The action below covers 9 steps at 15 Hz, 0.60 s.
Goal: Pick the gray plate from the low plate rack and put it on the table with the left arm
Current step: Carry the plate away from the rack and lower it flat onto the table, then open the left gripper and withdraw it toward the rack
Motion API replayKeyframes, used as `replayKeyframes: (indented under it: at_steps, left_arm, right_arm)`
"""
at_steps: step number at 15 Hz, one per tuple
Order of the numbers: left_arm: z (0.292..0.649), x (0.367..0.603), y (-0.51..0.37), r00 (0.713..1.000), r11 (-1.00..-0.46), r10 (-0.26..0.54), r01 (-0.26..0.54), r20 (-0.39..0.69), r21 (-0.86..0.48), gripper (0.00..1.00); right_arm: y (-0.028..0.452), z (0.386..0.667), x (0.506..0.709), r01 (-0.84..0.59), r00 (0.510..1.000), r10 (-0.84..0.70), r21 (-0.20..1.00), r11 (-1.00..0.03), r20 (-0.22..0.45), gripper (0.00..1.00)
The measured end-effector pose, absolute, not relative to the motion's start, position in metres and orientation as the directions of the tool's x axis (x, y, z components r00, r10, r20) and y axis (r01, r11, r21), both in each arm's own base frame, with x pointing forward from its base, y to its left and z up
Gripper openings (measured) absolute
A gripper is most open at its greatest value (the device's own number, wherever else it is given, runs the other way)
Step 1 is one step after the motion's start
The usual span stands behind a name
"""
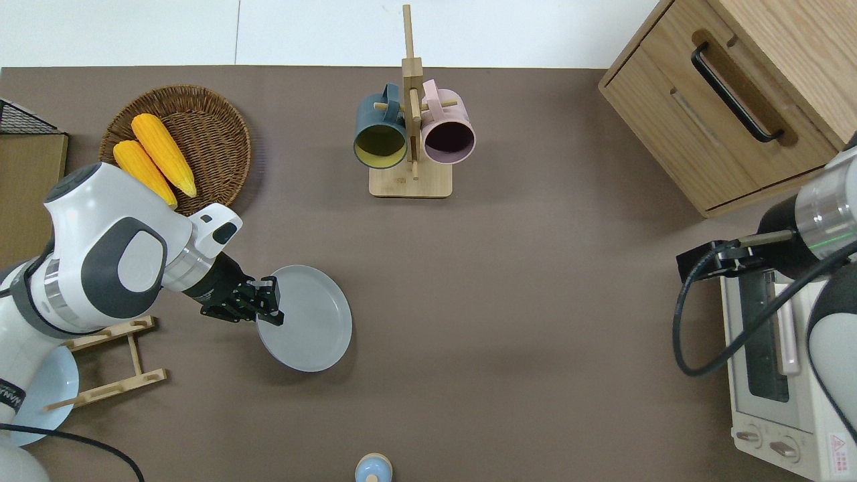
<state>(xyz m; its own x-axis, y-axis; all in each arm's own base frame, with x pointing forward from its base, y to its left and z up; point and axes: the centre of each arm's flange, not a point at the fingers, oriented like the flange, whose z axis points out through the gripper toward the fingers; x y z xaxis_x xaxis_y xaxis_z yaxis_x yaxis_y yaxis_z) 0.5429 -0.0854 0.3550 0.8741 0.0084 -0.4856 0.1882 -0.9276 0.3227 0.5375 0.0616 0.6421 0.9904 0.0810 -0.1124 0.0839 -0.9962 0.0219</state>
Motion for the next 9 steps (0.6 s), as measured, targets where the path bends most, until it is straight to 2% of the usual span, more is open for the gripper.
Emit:
replayKeyframes:
  at_steps: [1, 3, 5, 7, 9]
  left_arm:
    - [0.355, 0.543, -0.085, 0.874, -0.929, 0.008, 0.186, -0.485, 0.319, 0.31]
    - [0.354, 0.543, -0.082, 0.875, -0.937, 0.007, 0.174, -0.483, 0.302, 0.60]
    - [0.354, 0.542, -0.081, 0.876, -0.942, 0.005, 0.166, -0.482, 0.292, 0.68]
    - [0.356, 0.543, -0.078, 0.880, -0.949, 0.005, 0.154, -0.476, 0.274, 0.70]
    - [0.369, 0.546, -0.071, 0.894, -0.958, 0.007, 0.135, -0.449, 0.253, 0.85]
  right_arm:
    - [0.062, 0.642, 0.537, 0.084, 0.990, 0.081, 0.022, -0.996, -0.112, 0.99]
    - [0.062, 0.642, 0.537, 0.084, 0.990, 0.081, 0.022, -0.996, -0.112, 0.99]
    - [0.062, 0.642, 0.537, 0.084, 0.990, 0.081, 0.022, -0.996, -0.112, 0.99]
    - [0.062, 0.642, 0.537, 0.084, 0.990, 0.081, 0.022, -0.996, -0.112, 0.99]
    - [0.062, 0.642, 0.537, 0.084, 0.990, 0.081, 0.022, -0.996, -0.112, 0.99]
